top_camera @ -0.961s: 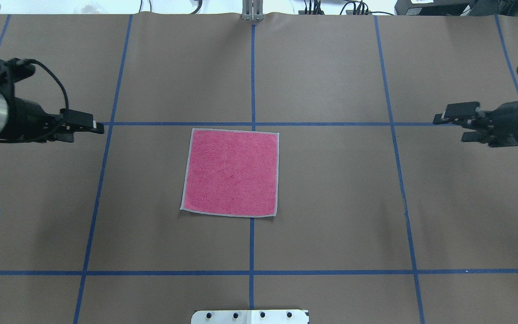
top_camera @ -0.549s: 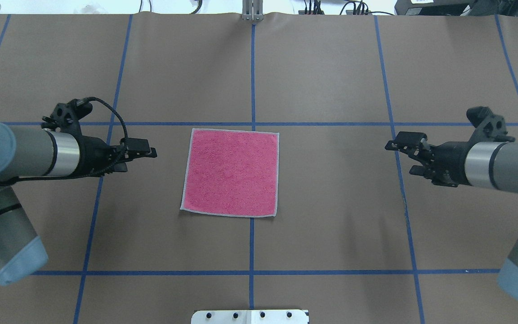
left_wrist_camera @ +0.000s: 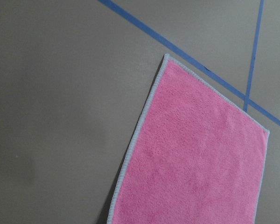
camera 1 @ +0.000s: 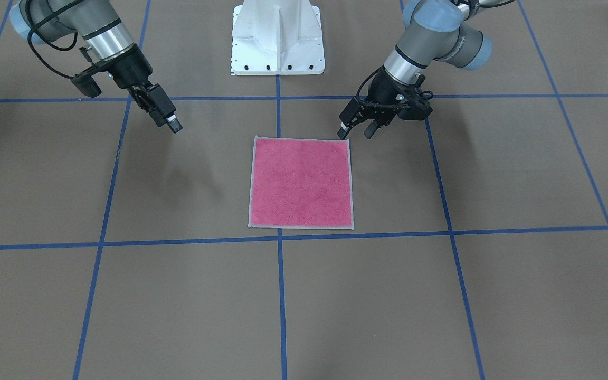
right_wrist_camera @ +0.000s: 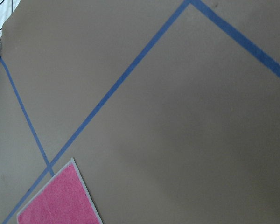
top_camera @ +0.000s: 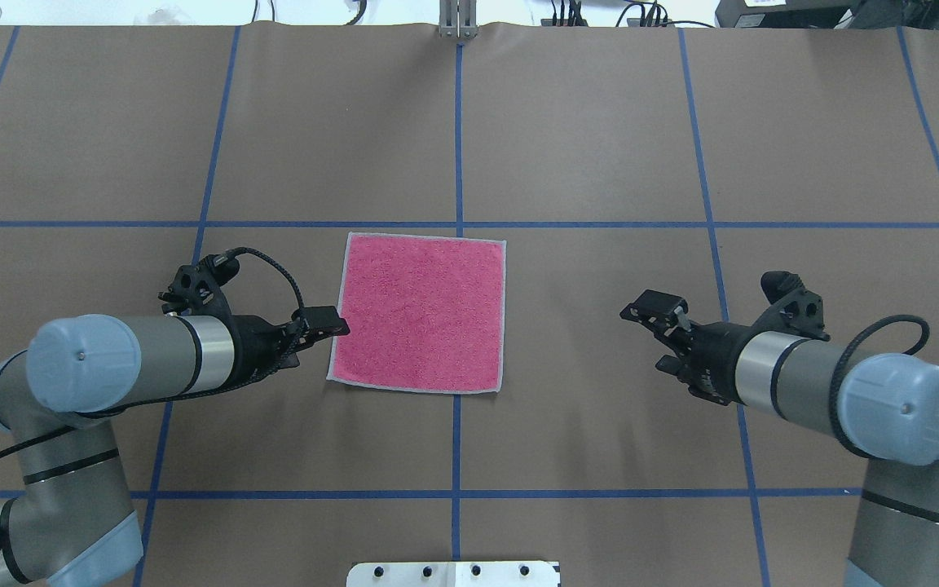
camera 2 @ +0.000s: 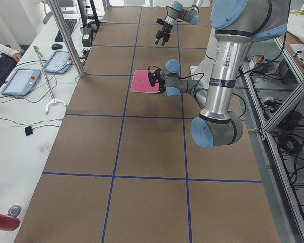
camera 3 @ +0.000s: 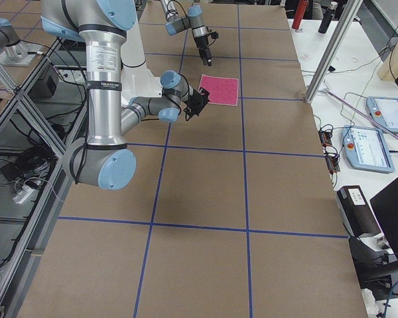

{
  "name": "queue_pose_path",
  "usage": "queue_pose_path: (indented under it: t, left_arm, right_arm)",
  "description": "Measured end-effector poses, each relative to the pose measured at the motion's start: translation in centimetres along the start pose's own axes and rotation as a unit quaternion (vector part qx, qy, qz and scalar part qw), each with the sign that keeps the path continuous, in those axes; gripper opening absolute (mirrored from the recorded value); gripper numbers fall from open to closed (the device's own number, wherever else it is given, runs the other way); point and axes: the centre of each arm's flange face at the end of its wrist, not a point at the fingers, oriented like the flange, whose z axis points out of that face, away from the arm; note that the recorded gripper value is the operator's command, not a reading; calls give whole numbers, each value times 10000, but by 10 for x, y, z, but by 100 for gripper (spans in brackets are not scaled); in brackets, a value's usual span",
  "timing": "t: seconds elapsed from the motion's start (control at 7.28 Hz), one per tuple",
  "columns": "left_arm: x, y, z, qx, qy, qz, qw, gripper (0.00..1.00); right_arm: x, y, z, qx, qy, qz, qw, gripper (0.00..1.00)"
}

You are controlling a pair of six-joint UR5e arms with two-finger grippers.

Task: Fold towel twice with both arms
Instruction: 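Move the left gripper to a near towel corner while the right approaches the other, then lower the left gripper onto its corner while the right reaches the other corner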

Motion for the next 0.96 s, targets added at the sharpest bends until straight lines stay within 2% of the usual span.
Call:
queue_pose_path:
  t: [0.27,0.41,0.82,0.96]
  left_arm:
    - [1,5,26,68,-96,-95,9999,93]
    - [0,7,36,80,-146,-94,9998,92]
    - [-2,14,46,49,-210,-78,9997,70]
    - [-3,14,46,48,-216,-76,9997,69]
  right_arm:
    - [-31,51,18,226,167,13,9996,98]
    - [-35,67,21,279,162,-29,9995,98]
    - [-34,89,23,325,83,-109,9994,98]
    - [-33,91,23,325,82,-118,9994,98]
